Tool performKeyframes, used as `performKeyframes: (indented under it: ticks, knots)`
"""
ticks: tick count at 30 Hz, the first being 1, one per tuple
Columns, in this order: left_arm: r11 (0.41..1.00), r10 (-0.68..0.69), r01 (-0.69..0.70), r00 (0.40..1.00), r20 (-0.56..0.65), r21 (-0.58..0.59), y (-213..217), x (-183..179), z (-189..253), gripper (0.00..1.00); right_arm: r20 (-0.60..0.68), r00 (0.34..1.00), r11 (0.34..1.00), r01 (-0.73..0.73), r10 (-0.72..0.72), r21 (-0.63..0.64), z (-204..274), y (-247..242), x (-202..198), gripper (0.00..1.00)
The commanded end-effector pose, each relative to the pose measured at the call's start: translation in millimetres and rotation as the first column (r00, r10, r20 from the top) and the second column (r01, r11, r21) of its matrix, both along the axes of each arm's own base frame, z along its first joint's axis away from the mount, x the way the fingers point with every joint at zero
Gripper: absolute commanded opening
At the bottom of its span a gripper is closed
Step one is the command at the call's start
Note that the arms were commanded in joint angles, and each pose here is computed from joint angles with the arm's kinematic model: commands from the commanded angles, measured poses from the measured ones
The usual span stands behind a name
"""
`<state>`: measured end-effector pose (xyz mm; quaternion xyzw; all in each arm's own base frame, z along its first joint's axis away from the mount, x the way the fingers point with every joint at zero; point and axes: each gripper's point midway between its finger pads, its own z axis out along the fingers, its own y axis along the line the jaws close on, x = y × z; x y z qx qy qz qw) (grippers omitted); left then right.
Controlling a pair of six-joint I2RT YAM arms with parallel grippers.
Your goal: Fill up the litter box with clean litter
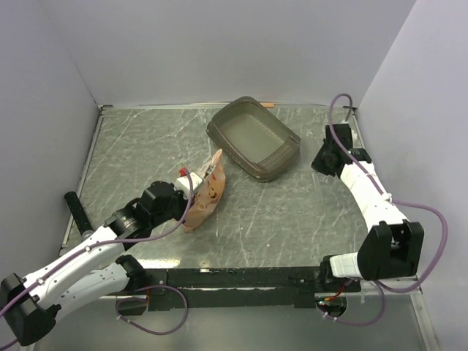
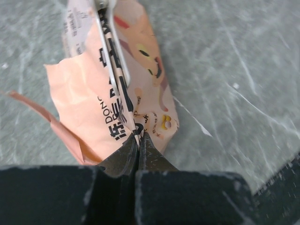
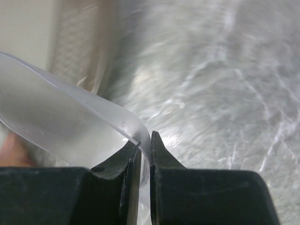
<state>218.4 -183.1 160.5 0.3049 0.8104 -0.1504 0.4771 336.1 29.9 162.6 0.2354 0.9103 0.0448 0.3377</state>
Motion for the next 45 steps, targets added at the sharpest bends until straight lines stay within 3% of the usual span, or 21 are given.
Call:
performKeyframes:
  ticks: [1,8,13,16,17,20,22,23,24,28,32,39,45]
  knots:
    - [0.956,-0.236,0.259,0.959,0.16,-0.137,-42.7,-25.6,58.0,0.01,-0.001,0.98,0.979,0.197,-0.197,0.058,-17.1,-30.6,20.4,0.0]
    - [0.861,-0.466,0.499,0.852,0.24,-0.097,-64.0,-60.5,72.3,0.01,-0.097,0.942,0.945,0.326,-0.322,0.03,-54.4,-75.9,49.1,0.0]
    - [0.8,-0.568,0.599,0.769,0.294,-0.021,-79.2,-60.7,84.0,0.01,-0.185,0.925,0.939,0.342,-0.331,0.029,-90.7,-80.3,63.1,0.02]
    - [0.755,-0.638,0.655,0.716,0.285,0.044,-91.4,-57.2,80.1,0.01,-0.205,0.922,0.939,0.342,-0.327,0.039,-100.4,-80.0,73.5,0.19]
    - [0.735,-0.663,0.673,0.689,0.292,0.081,-94.2,-55.4,77.9,0.01,-0.21,0.923,0.94,0.337,-0.321,0.044,-101.6,-79.6,74.6,0.39]
    - [0.712,-0.696,0.687,0.663,0.275,0.145,-104.7,-43.4,66.4,0.01,-0.204,0.928,0.944,0.326,-0.31,0.049,-100.0,-78.1,77.2,0.65]
    - [0.703,-0.706,0.687,0.643,0.297,0.182,-109.1,-36.4,71.1,0.01,-0.179,0.935,0.947,0.318,-0.305,0.046,-89.2,-78.6,77.4,0.75]
    - [0.696,-0.714,0.692,0.636,0.292,0.192,-113.0,-33.3,68.9,0.01,-0.153,0.94,0.949,0.313,-0.303,0.042,-78.5,-80.4,77.5,0.86]
    - [0.694,-0.715,0.689,0.628,0.307,0.208,-115.1,-29.8,74.4,0.01,-0.141,0.942,0.949,0.313,-0.305,0.04,-72.4,-81.2,77.2,0.89]
    - [0.662,-0.748,0.687,0.58,0.321,0.3,-121.3,-16.8,82.1,0.01,-0.063,0.954,0.955,0.295,-0.293,0.033,-38.2,-79.5,72.6,0.93]
    - [0.612,-0.786,0.74,0.534,0.311,0.277,-129.1,-27.0,95.5,0.01,0.041,0.972,0.973,0.232,-0.233,0.009,2.6,-66.3,67.3,0.93]
    - [0.462,-0.837,0.845,0.314,0.449,0.269,-136.0,-86.2,131.6,0.01,0.127,0.982,0.99,0.136,-0.138,0.021,43.8,-37.3,65.5,0.93]
    - [0.392,-0.844,0.881,0.229,0.485,0.266,-134.2,-109.9,150.0,0.01,0.168,0.985,0.999,0.045,-0.048,0.021,69.2,-8.5,64.7,0.93]
